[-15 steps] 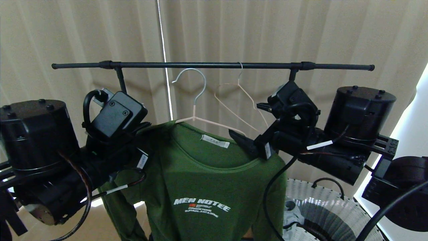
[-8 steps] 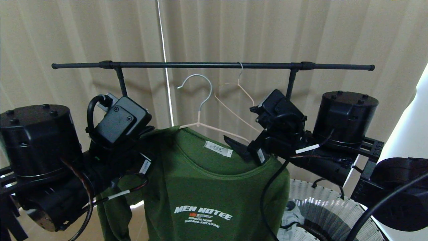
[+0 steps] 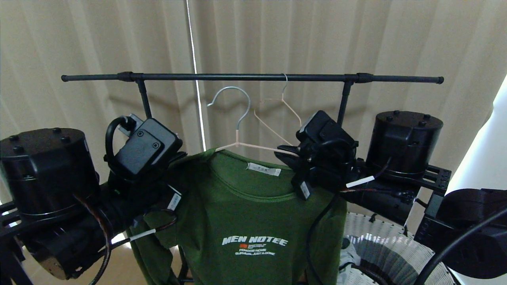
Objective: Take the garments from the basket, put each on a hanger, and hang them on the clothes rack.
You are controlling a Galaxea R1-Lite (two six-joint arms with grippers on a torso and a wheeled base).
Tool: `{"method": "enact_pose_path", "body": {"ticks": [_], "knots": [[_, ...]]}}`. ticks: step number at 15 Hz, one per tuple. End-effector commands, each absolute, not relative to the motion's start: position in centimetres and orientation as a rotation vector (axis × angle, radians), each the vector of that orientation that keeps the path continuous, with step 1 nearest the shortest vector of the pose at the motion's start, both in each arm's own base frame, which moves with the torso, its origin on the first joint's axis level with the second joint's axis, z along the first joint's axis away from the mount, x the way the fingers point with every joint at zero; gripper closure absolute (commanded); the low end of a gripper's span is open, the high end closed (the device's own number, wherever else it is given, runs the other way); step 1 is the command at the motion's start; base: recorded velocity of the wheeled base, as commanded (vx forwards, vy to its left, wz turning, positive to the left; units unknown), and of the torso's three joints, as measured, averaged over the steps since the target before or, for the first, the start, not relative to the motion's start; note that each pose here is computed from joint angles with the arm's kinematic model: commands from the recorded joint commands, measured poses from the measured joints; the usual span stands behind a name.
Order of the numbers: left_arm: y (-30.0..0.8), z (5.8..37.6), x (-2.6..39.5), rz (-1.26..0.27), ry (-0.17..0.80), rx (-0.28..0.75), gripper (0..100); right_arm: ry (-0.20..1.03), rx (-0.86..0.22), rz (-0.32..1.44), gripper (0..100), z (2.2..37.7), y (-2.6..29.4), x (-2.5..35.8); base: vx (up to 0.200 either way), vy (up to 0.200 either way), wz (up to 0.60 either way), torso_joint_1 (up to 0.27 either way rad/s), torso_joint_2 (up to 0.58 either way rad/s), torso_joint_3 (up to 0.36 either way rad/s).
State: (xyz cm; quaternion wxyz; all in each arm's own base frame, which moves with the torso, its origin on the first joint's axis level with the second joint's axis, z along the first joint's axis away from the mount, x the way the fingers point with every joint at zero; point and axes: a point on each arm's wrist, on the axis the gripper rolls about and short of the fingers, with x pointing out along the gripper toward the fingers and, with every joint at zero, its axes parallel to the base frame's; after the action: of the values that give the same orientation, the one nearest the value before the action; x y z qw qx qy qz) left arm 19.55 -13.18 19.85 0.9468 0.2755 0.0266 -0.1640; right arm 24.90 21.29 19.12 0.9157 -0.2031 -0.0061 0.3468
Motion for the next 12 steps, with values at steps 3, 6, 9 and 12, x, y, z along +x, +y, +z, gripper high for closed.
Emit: {"method": "enact_pose_path", "body": {"ticks": [3,6,9,12], "knots": [[-13.1,19.3,19.1,-0.338,0.031,0.553,100,-0.021,-0.415,0.712,100,19.3,21.2,24.8,0.0,0.0,0.0,0.0,0.0,0.0],[-12.7,19.4,18.7,-0.341,0.02,0.544,0,-0.034,-0.408,0.696,100,19.9,20.5,24.5,0.0,0.0,0.0,0.0,0.0,0.0],[-11.3,20.4,16.7,-0.394,-0.033,0.459,0,-0.025,-0.4,0.608,100,20.3,17.1,24.6,0.0,0.0,0.0,0.0,0.0,0.0],[-9.3,19.4,16.1,-0.34,0.003,0.464,0,-0.029,-0.389,0.547,100,20.9,14.4,23.8,0.0,0.0,0.0,0.0,0.0,0.0]]}}
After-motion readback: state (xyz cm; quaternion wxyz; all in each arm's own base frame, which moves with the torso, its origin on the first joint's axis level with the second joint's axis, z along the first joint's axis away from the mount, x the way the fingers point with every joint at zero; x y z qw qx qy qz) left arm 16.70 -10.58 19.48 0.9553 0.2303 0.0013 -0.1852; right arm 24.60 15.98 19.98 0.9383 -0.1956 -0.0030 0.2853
